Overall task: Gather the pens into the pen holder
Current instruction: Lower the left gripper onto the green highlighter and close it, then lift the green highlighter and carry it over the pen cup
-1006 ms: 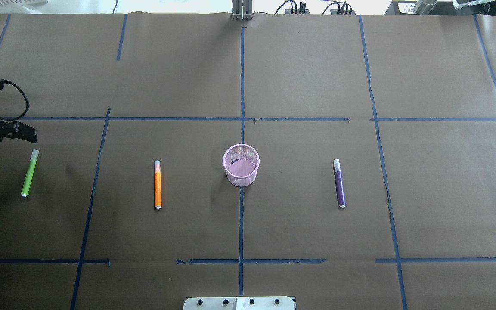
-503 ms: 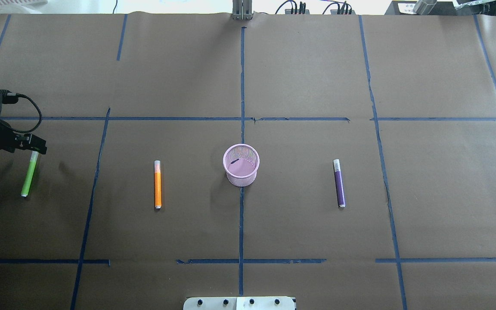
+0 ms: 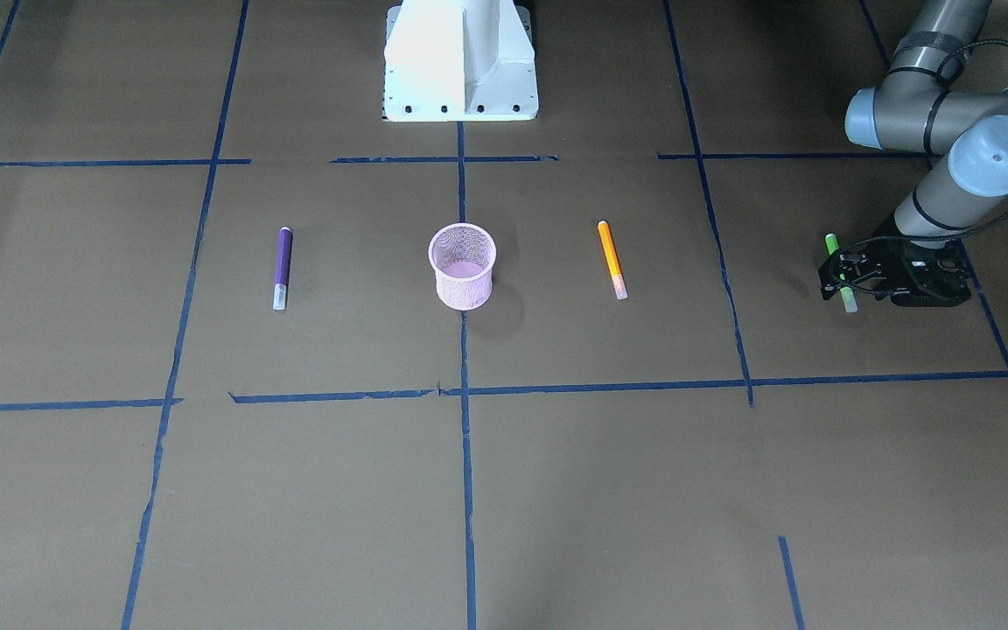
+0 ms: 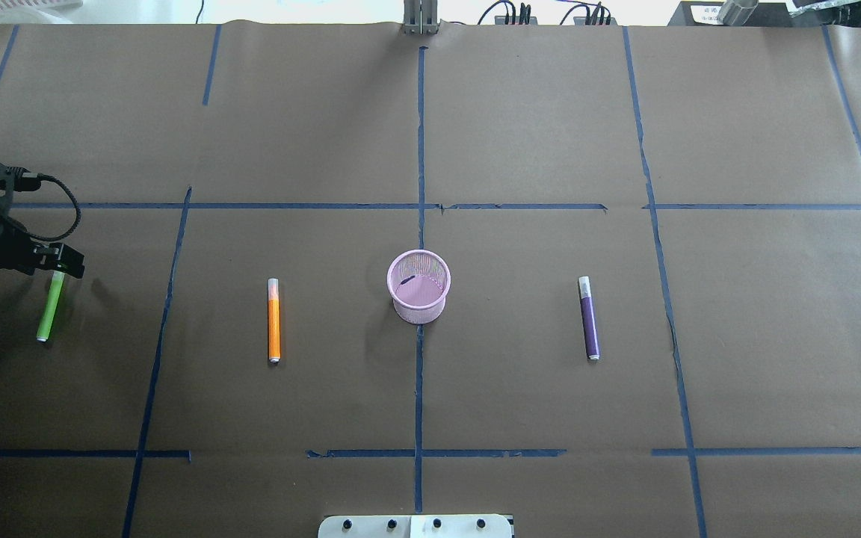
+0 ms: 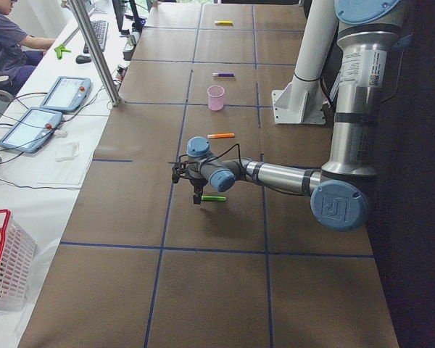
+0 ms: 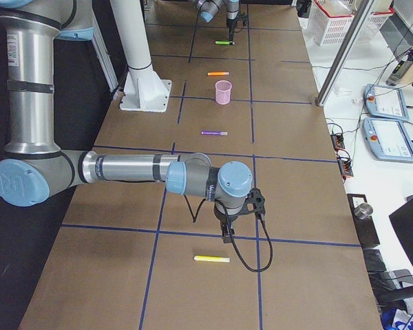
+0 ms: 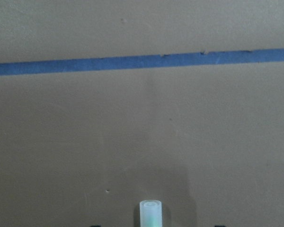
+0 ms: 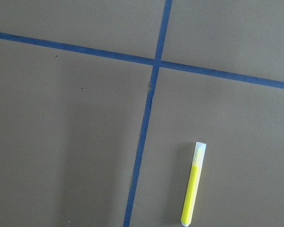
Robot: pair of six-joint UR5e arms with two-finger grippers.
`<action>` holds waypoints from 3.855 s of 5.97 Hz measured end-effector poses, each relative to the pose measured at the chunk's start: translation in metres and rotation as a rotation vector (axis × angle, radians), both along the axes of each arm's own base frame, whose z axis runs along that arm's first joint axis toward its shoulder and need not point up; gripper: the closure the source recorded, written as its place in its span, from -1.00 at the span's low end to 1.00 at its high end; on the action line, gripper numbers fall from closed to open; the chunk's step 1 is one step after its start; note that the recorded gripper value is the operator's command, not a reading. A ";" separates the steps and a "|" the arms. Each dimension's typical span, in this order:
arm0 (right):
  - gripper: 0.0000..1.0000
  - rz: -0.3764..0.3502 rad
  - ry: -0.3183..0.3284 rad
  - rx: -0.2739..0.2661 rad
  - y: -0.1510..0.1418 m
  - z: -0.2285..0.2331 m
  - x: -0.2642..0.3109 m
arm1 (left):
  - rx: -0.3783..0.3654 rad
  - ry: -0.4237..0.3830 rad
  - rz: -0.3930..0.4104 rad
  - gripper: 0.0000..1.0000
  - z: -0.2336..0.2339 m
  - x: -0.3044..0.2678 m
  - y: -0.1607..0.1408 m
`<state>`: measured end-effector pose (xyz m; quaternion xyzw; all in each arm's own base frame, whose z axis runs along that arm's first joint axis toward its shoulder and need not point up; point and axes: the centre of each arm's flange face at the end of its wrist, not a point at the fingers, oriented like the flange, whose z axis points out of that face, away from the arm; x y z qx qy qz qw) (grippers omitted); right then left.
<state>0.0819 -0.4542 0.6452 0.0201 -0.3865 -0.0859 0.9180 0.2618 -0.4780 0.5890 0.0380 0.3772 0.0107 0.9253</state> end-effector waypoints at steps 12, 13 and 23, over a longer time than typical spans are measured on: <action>-1.00 0.000 0.001 0.013 -0.003 -0.005 0.000 | 0.396 0.178 -0.110 1.00 -0.205 0.012 -0.027; -1.00 0.000 0.001 0.015 -0.004 -0.006 0.000 | 0.469 0.217 -0.159 1.00 -0.253 0.025 -0.031; -1.00 0.000 0.001 0.015 -0.005 -0.006 0.000 | 0.666 0.310 -0.445 -0.99 -0.436 0.304 0.107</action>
